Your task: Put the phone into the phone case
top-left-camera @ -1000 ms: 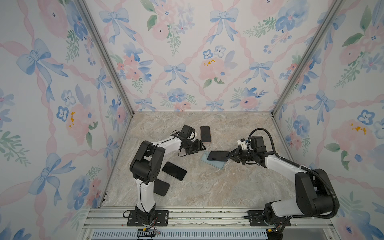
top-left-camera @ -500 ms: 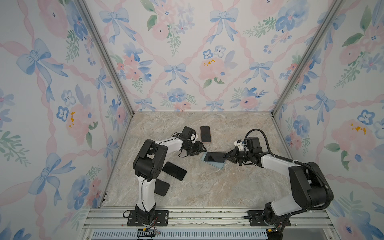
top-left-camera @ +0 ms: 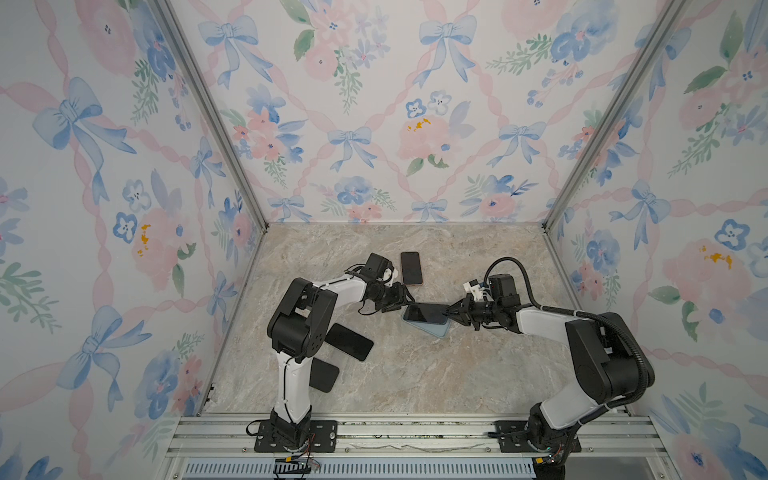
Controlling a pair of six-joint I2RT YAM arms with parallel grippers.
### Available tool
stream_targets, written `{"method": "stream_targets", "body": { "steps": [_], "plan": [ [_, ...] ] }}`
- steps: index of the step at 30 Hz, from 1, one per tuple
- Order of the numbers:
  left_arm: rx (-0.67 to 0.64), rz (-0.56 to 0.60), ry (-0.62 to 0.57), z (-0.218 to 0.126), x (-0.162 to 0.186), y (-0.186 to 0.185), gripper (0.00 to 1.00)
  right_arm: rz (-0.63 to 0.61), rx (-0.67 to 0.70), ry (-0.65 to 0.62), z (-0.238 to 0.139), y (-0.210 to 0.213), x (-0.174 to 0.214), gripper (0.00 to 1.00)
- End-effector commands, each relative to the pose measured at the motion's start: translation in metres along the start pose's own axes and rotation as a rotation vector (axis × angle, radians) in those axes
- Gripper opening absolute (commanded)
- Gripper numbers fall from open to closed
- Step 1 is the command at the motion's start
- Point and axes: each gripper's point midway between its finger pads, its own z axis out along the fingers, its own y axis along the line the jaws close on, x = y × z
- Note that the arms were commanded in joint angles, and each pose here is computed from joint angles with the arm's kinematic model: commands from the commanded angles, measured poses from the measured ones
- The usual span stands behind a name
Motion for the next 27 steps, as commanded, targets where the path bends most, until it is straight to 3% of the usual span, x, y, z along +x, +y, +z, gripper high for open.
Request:
{"method": "stream_targets", "body": {
  "steps": [1, 27],
  "plan": [
    [-0.014, -0.021, 0.044, 0.01, 0.012, 0.01, 0.6, 0.049, 0.059, 0.01, 0.008, -0.021, 0.0, 0.0],
    [0.024, -0.047, 0.067, 0.01, 0.044, -0.001, 0.58, 0.074, 0.097, 0.053, 0.027, -0.043, 0.003, 0.0]
  ]
}}
